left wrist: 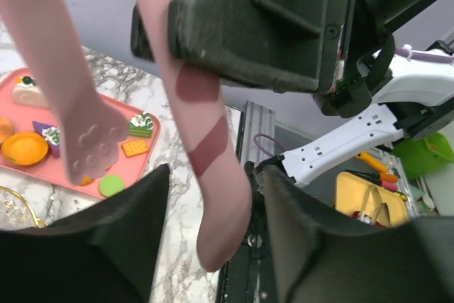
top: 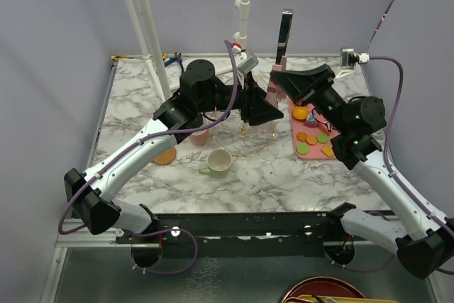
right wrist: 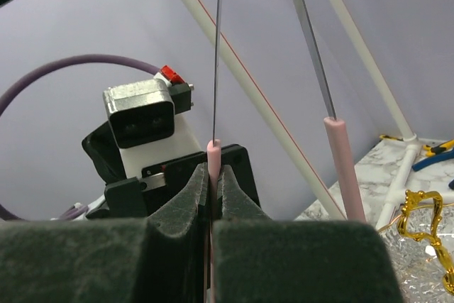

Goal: Serve the afternoon tea
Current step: Pick up the clamp from the center of the board.

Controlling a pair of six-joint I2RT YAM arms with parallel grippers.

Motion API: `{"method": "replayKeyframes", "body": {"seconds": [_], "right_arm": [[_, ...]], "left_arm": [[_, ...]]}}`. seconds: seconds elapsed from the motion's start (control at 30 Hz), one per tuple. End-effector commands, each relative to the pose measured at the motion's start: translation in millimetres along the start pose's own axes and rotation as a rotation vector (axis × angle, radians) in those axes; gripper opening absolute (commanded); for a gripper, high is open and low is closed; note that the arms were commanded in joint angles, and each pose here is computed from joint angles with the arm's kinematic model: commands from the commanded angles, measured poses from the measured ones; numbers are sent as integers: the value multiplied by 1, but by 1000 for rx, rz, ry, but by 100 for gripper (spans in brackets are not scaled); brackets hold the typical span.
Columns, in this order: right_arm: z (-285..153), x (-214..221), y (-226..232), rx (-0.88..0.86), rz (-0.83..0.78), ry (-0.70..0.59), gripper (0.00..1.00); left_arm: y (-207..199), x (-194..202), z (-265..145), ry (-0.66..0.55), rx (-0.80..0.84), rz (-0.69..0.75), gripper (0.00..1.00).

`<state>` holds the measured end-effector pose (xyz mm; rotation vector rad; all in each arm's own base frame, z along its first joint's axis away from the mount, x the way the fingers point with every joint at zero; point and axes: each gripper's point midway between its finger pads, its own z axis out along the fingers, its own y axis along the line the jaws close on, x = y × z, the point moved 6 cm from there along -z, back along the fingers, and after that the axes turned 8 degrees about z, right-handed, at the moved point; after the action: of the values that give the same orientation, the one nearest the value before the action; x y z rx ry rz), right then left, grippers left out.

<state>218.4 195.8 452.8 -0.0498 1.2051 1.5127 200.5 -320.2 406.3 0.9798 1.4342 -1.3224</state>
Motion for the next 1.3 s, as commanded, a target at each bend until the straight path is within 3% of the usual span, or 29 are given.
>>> {"method": "replayKeyframes", "body": {"seconds": [0.0,0.07,0.13,0.17,0.3,0.4,0.47,0.53,0.83,1.27], "right_arm": [[6,2,14,-95,-41,33,1],[7,5,16,-119,-52,76,1],[9,10,19,-153,-63,147,1],[9,13,20,-162,-76,188,5],[6,18,30,-216,-233,392,41],[-3,17,41,-274,-344,527,60],[-12,16,44,-269,-401,610,87],[-20,13,48,-267,-463,659,99],[-17,1,28,-89,-589,767,100],[3,17,30,-346,-497,806,100]], "left_arm": [[-12,-21,-10,-49,58,52,46],[-11,-21,-14,-50,57,68,17],[-9,-21,-19,-52,47,83,1],[-8,-21,-21,-49,47,91,0],[-11,-17,-30,-25,68,126,0],[-15,-11,-36,0,84,168,0],[-17,-8,-40,17,91,201,0],[-20,-5,-44,38,111,232,0],[-25,13,-59,111,148,358,0],[-17,22,-61,178,152,432,0]]}}
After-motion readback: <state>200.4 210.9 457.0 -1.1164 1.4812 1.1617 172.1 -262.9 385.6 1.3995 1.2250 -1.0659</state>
